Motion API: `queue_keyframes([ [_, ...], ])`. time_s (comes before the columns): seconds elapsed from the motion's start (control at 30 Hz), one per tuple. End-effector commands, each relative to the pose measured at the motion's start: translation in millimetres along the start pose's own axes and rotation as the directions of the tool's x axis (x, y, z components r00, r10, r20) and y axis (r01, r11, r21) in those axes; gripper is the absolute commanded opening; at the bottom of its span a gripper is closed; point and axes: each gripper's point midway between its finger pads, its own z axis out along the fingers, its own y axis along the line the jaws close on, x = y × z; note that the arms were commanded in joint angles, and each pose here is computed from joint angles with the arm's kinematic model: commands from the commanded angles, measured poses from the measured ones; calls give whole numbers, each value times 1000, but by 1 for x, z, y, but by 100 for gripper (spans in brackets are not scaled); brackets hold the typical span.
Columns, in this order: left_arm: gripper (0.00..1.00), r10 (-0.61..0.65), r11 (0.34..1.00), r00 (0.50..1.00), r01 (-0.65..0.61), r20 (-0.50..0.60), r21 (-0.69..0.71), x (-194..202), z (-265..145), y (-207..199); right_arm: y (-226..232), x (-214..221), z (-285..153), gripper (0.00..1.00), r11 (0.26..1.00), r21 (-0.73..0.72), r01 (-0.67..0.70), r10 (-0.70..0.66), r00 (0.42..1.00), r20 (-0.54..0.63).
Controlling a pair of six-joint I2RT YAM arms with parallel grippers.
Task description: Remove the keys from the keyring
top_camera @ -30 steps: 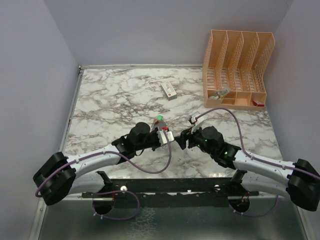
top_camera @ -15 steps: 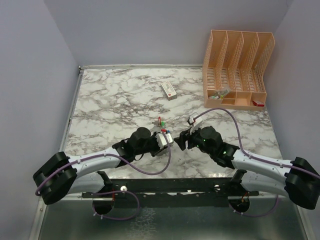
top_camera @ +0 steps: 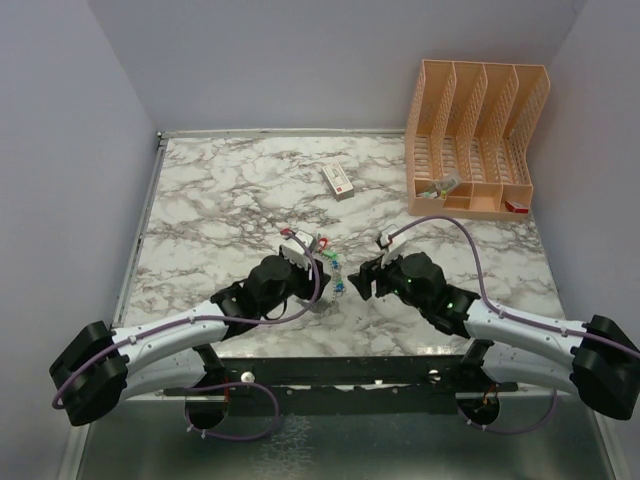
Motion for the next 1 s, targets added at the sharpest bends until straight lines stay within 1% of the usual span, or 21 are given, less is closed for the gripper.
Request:
queue_keyframes([
  [0.0, 68, -198, 964, 980, 196, 7, -179, 8, -6, 24, -21, -4, -8, 72, 992, 122, -26, 22, 999, 30],
  [0.1, 79, -200, 945, 979, 204, 41, -255, -6, -13, 37, -41, -10, -16, 77, 969, 238, -67, 52, 996, 71],
  [0.23, 86, -173, 918, 980, 196, 97, -346, -32, -33, 53, -63, -23, -33, 80, 923, 362, -130, 86, 987, 135],
  [0.27, 89, -164, 908, 980, 195, 114, -372, -39, -40, 58, -68, -27, -39, 81, 911, 387, -145, 92, 984, 152],
  [0.3, 96, -156, 899, 979, 195, 130, -392, -46, -48, 62, -73, -33, -45, 81, 897, 413, -159, 96, 981, 170],
  [0.33, 99, -146, 892, 979, 193, 144, -409, -53, -56, 66, -78, -38, -52, 85, 882, 439, -170, 97, 978, 183],
  [0.37, 99, -139, 887, 977, 195, 160, -419, -60, -63, 68, -82, -43, -59, 92, 868, 460, -185, 101, 974, 201],
  [0.43, 99, -134, 882, 971, 208, 197, -423, -75, -78, 70, -91, -50, -75, 98, 837, 507, -208, 109, 970, 218],
  [0.47, 99, -135, 880, 967, 217, 217, -422, -80, -86, 71, -94, -57, -83, 100, 822, 523, -225, 114, 965, 236],
  [0.63, 99, -132, 881, 937, 260, 325, -394, -116, -124, 72, -108, -87, -125, 100, 759, 588, -279, 116, 947, 298],
  [0.8, 99, -113, 889, 906, 275, 409, -366, -154, -167, 72, -117, -112, -162, 100, 695, 640, -326, 131, 934, 333],
  [0.9, 99, -71, 886, 893, 261, 444, -384, -172, -194, 78, -128, -123, -193, 100, 628, 699, -343, 125, 931, 344],
  [0.97, 99, -34, 870, 883, 257, 467, -421, -178, -210, 87, -133, -132, -211, 100, 595, 718, -362, 117, 922, 368],
])
